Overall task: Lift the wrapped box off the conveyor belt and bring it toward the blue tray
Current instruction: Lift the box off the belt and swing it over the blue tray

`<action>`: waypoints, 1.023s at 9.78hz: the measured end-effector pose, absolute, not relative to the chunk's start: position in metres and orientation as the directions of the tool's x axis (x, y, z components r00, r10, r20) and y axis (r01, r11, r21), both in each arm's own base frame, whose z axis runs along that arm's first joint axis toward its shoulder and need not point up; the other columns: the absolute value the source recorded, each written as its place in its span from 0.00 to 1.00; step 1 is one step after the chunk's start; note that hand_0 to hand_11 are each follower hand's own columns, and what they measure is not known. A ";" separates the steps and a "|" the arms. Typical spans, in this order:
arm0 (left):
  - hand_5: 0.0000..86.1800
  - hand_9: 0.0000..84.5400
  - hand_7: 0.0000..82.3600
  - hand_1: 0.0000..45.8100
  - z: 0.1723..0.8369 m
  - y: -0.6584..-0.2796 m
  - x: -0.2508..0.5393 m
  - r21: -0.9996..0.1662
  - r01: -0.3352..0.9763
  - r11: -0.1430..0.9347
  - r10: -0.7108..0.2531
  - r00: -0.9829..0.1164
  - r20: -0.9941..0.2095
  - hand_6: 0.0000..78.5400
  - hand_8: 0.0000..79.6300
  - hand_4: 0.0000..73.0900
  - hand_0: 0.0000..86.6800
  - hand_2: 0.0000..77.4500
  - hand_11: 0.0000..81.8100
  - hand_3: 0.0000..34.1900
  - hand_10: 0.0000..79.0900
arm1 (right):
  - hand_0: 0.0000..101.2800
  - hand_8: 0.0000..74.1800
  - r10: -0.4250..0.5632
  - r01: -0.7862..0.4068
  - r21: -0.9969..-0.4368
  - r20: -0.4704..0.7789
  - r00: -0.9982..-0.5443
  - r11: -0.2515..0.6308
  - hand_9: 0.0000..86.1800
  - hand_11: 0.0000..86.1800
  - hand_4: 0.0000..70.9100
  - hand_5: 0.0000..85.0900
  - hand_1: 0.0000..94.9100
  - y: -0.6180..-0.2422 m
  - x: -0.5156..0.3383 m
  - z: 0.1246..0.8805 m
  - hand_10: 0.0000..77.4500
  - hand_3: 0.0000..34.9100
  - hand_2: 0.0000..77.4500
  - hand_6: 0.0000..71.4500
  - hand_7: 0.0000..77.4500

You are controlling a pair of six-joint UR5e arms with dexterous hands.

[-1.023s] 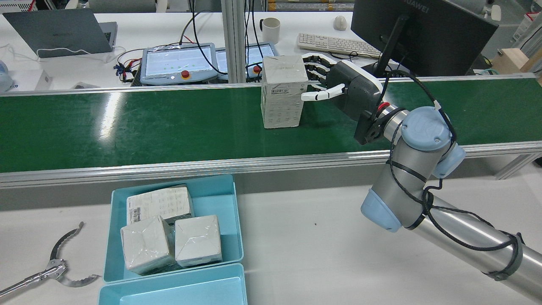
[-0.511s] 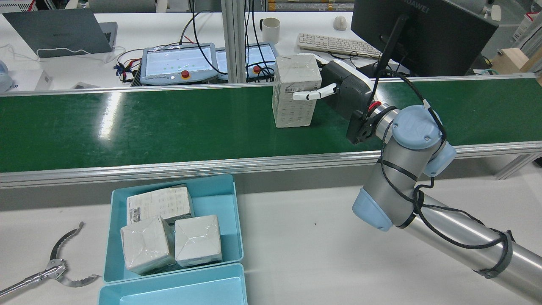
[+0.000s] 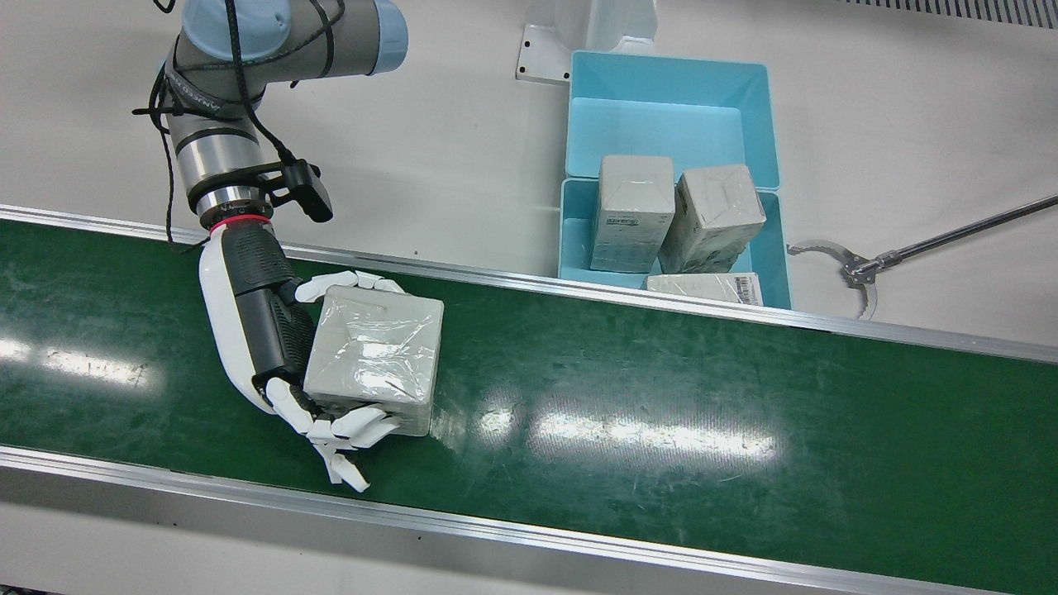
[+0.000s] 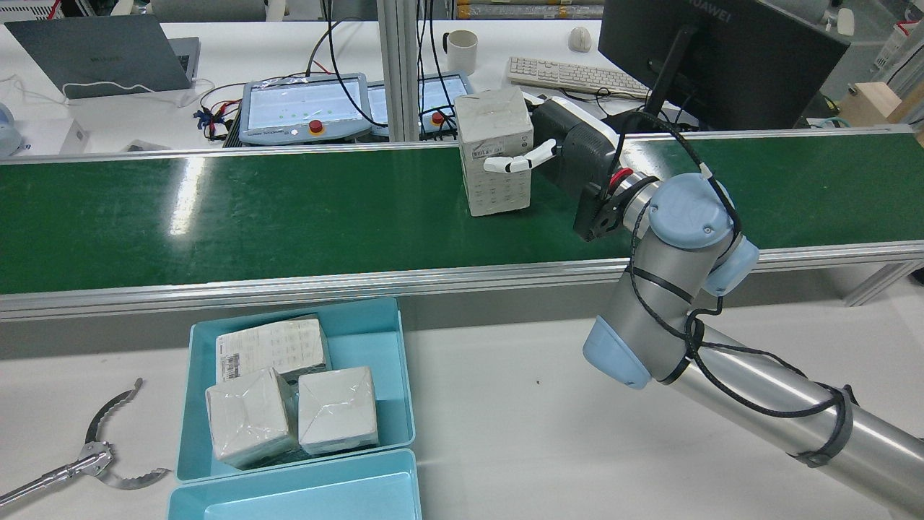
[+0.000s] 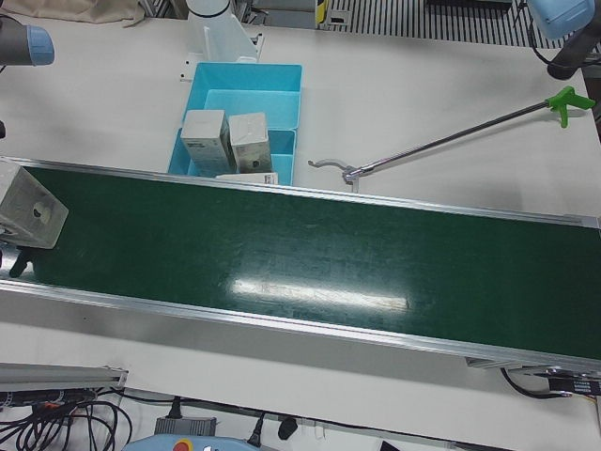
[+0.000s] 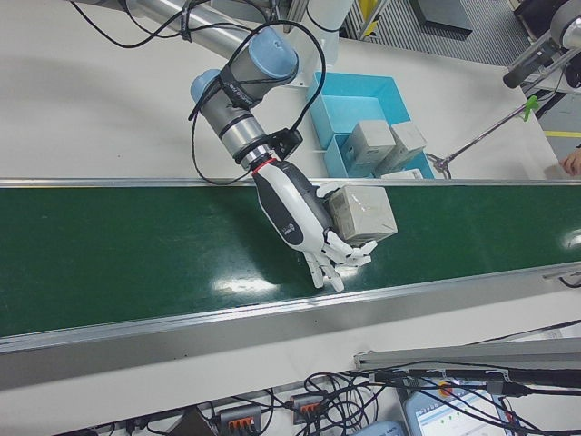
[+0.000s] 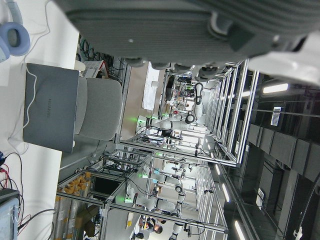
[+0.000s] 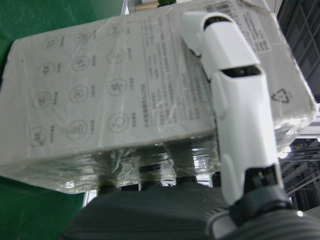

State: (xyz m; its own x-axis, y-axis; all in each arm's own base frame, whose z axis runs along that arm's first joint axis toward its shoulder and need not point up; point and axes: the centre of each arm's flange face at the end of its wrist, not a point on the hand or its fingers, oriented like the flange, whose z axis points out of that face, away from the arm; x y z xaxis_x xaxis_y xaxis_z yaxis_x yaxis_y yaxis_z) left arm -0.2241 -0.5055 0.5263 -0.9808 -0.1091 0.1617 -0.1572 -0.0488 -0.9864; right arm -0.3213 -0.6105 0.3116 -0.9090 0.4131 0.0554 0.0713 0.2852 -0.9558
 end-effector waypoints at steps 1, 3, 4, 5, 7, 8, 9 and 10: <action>0.01 0.00 0.00 0.00 0.526 -0.505 -0.224 -0.986 -0.157 -0.049 -0.109 -0.981 0.162 0.00 0.00 0.00 0.00 0.01 0.00 0.00 0.01 | 0.53 0.22 0.411 0.071 -0.956 0.055 -0.910 0.284 0.30 0.04 0.28 0.51 0.17 -0.611 -0.319 0.311 0.10 0.49 0.44 0.24 0.51; 0.01 0.00 0.00 0.00 0.526 -0.505 -0.224 -0.986 -0.157 -0.049 -0.109 -0.981 0.162 0.00 0.00 0.00 0.00 0.01 0.00 0.00 0.01 | 0.53 0.22 0.391 0.066 -0.955 0.055 -0.919 0.288 0.30 0.04 0.28 0.51 0.17 -0.615 -0.302 0.308 0.10 0.49 0.44 0.24 0.51; 0.01 0.00 0.00 0.00 0.526 -0.505 -0.224 -0.986 -0.157 -0.049 -0.109 -0.981 0.162 0.00 0.00 0.00 0.00 0.01 0.00 0.00 0.01 | 0.58 0.43 0.376 0.063 -0.954 0.055 -0.925 0.293 0.46 0.25 0.35 0.57 0.13 -0.615 -0.287 0.300 0.27 0.33 0.42 0.31 0.58; 0.01 0.00 0.00 0.00 0.526 -0.505 -0.224 -0.986 -0.157 -0.049 -0.109 -0.981 0.162 0.00 0.00 0.00 0.00 0.01 0.00 0.00 0.01 | 0.55 0.57 0.362 0.068 -0.949 0.051 -0.931 0.308 0.57 0.37 0.41 0.71 0.03 -0.609 -0.271 0.284 0.42 0.21 0.26 0.44 0.71; 0.01 0.00 0.00 0.00 0.526 -0.505 -0.224 -0.986 -0.157 -0.049 -0.109 -0.981 0.162 0.00 0.00 0.00 0.00 0.01 0.00 0.00 0.00 | 0.55 0.57 0.374 0.099 -0.928 0.046 -0.926 0.359 0.57 0.45 0.41 0.71 0.03 -0.588 -0.274 0.249 0.51 0.21 0.26 0.44 0.71; 0.01 0.00 0.01 0.00 0.526 -0.505 -0.224 -0.986 -0.157 -0.049 -0.109 -0.981 0.162 0.00 0.00 0.00 0.00 0.01 0.00 0.00 0.00 | 0.49 0.68 0.392 0.109 -0.916 0.057 -0.918 0.387 0.70 0.57 0.35 0.83 0.01 -0.574 -0.295 0.230 0.65 0.29 0.15 0.50 0.85; 0.01 0.00 0.01 0.00 0.526 -0.505 -0.224 -0.986 -0.157 -0.049 -0.109 -0.981 0.162 0.00 0.00 0.00 0.00 0.01 0.00 0.00 0.00 | 0.48 0.73 0.403 0.117 -0.908 0.061 -0.913 0.401 0.80 0.63 0.41 0.83 0.00 -0.556 -0.324 0.218 0.69 0.25 0.21 0.56 0.91; 0.01 0.00 0.00 0.00 0.526 -0.505 -0.224 -0.986 -0.157 -0.049 -0.109 -0.981 0.162 0.00 0.00 0.00 0.00 0.01 0.00 0.00 0.00 | 0.48 0.90 0.406 0.121 -0.904 0.063 -0.912 0.411 0.93 0.68 0.43 0.81 0.00 -0.534 -0.356 0.207 0.70 0.21 0.32 0.60 0.89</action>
